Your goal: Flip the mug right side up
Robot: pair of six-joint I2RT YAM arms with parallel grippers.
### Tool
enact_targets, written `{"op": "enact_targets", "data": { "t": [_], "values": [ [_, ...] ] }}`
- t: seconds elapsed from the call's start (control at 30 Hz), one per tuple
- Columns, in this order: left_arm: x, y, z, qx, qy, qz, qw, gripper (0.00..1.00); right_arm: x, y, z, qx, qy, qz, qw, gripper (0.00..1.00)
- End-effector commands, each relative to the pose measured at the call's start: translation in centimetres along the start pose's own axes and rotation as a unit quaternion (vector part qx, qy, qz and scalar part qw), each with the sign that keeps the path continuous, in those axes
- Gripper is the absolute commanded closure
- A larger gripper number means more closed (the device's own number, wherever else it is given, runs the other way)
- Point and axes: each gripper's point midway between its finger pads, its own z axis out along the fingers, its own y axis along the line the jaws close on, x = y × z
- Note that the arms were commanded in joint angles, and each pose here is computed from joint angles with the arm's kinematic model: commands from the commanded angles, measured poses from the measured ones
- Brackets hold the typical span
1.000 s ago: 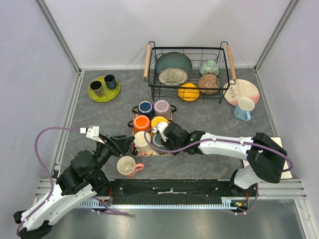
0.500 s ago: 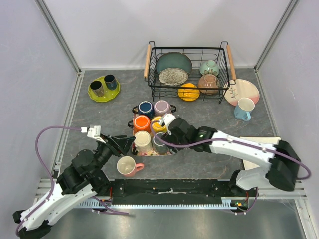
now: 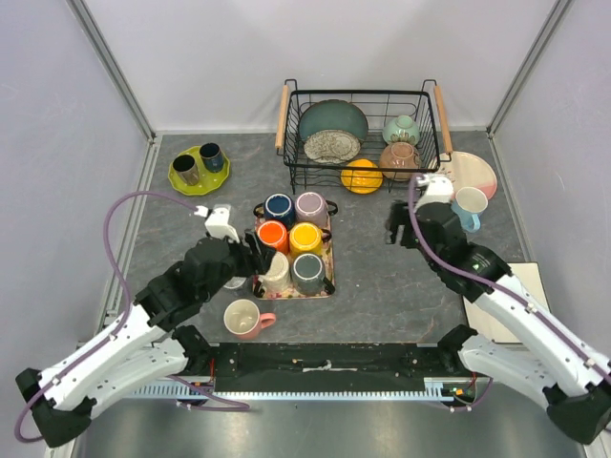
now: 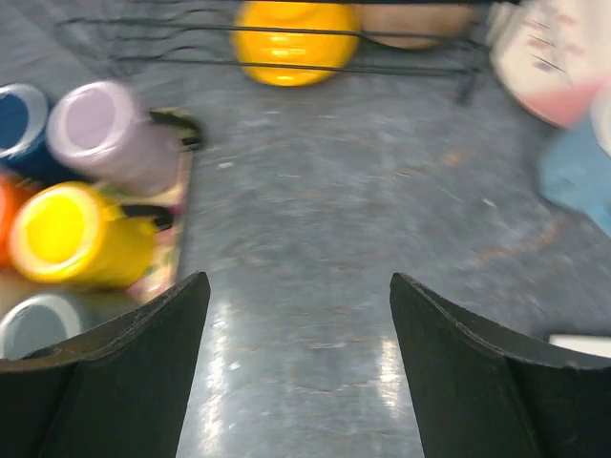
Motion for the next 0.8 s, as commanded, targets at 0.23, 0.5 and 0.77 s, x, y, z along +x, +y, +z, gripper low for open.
{"op": "enact_targets", "data": {
  "t": [0.23, 0.5, 0.77],
  "values": [
    [-6.1, 6.3, 2.5, -0.078, 0.037, -0.086, 0.993, 0.22, 3.4, -5.0, 2.1, 0.040, 0.016, 0.172, 0.984, 0.16],
    [-6.7, 10.3, 3.0, -0.132, 0.025, -0.236, 0.962, 0.15, 1.7, -5.4, 0.7, 0.019, -0.066, 0.205, 0.976, 0.18],
    [-7.2, 14.0, -0.2, -0.256, -0.081, -0.355, 0.895, 0.00, 2.0, -5.9, 0.9, 0.029, -0.073, 0.202, 0.976, 0.17]
  ]
}}
